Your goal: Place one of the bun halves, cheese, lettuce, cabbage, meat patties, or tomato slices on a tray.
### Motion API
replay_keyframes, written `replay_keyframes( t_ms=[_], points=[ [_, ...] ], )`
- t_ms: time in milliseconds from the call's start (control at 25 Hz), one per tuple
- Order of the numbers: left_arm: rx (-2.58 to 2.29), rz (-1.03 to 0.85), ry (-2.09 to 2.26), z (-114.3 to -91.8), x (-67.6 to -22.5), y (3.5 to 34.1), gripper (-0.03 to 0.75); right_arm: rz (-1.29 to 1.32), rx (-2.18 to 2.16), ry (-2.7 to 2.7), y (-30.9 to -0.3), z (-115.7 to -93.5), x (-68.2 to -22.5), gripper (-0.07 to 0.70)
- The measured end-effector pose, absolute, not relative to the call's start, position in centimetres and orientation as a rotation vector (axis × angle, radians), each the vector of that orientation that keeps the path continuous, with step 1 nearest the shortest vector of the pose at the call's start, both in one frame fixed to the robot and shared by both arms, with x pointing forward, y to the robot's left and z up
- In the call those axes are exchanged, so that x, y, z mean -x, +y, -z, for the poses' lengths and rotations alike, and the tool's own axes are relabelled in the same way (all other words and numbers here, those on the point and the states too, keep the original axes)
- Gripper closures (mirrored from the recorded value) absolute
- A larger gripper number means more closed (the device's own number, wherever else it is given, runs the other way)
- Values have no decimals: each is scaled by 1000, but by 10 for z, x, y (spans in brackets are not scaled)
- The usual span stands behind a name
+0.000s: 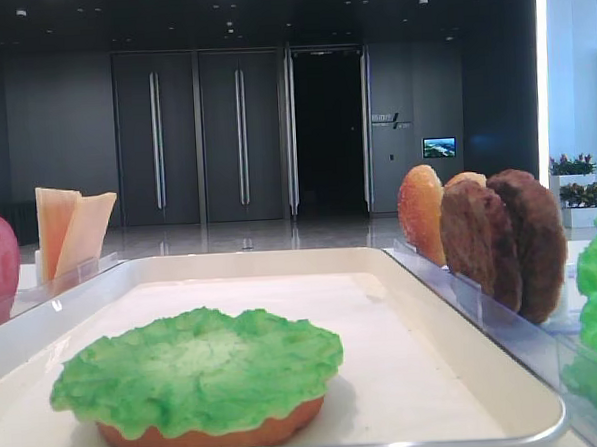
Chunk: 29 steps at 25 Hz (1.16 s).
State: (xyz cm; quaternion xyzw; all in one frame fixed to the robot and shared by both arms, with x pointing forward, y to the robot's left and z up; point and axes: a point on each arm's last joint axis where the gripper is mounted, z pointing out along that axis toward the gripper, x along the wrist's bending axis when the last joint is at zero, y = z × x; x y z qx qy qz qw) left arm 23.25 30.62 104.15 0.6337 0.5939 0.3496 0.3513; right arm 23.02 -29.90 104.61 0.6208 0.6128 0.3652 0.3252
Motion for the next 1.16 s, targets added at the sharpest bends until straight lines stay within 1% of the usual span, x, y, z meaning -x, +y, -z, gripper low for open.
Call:
replay_keyframes(
  t_ms=[1160],
  points=[
    [-1640,-905,1537,-1042,-233,306,199,-960,-1625,1604,-299,-1045,-230,107]
  ],
)
